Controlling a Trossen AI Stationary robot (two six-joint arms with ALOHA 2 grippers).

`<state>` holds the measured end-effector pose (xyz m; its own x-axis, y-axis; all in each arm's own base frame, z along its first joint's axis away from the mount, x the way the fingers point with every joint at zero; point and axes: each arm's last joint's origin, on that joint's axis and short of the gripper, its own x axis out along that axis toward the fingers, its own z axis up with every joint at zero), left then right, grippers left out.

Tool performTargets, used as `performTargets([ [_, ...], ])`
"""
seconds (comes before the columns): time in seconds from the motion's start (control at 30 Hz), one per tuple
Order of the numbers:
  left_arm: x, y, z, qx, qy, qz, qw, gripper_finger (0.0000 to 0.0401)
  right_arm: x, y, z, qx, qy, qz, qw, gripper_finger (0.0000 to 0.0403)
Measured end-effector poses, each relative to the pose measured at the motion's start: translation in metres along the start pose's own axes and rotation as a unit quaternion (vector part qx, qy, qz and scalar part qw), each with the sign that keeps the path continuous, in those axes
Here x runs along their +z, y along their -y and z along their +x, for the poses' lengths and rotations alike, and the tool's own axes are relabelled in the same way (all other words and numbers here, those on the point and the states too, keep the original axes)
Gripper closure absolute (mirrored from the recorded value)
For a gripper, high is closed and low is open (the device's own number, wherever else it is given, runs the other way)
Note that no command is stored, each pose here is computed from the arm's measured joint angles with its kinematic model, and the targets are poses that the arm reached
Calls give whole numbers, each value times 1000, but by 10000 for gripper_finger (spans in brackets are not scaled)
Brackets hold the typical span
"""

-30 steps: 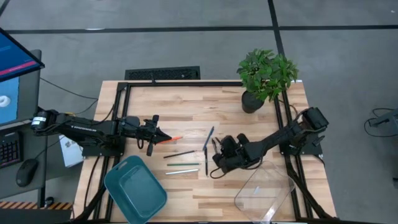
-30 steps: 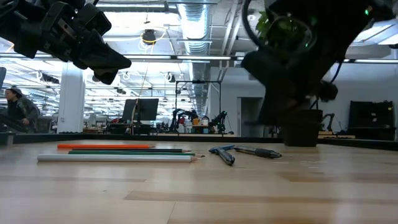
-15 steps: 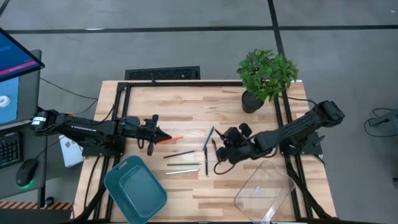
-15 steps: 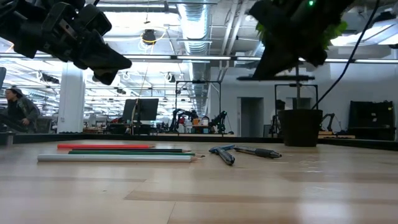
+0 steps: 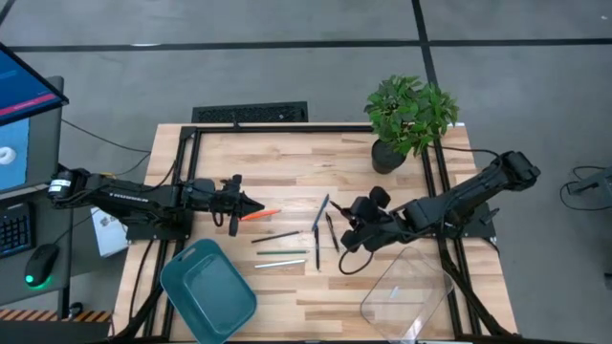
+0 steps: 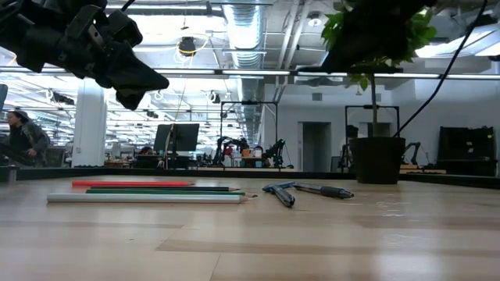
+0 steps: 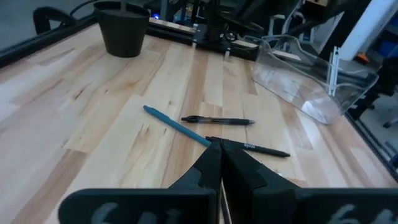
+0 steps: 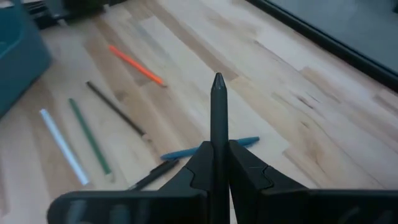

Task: Sort pens & pencils
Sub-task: Put the right black pen into the transparent bin

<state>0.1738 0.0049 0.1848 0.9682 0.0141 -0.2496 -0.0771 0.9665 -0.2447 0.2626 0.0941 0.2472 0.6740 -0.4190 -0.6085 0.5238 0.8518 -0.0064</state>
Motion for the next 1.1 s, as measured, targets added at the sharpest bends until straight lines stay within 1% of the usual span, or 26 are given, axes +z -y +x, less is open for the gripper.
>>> performTargets([
  [0.27, 0, 0, 0, 1, 0, -31, 1000, 401, -3, -7, -27, 69, -3, -21, 997, 351],
  [0.43, 0, 0, 0, -3, -1, -49, 999, 401, -10, -14, -46, 124, -11, -74, 990, 351],
  [0.6, 0, 0, 0, -3, 0, -78, 997, 401, -23, -22, -61, 158, -22, -128, 979, 349],
  [0.7, 0, 0, 0, -4, -1, -84, 996, 401, -33, -28, -71, 177, -23, -158, 971, 349],
  [0.93, 2, 4, 0, -53, -2, -79, 995, 401, -56, -37, -99, 222, -31, -212, 951, 349],
  [1.1, 8, 7, -1, -91, 20, -67, 993, 401, -77, -39, -121, 264, -70, -228, 934, 349],
])
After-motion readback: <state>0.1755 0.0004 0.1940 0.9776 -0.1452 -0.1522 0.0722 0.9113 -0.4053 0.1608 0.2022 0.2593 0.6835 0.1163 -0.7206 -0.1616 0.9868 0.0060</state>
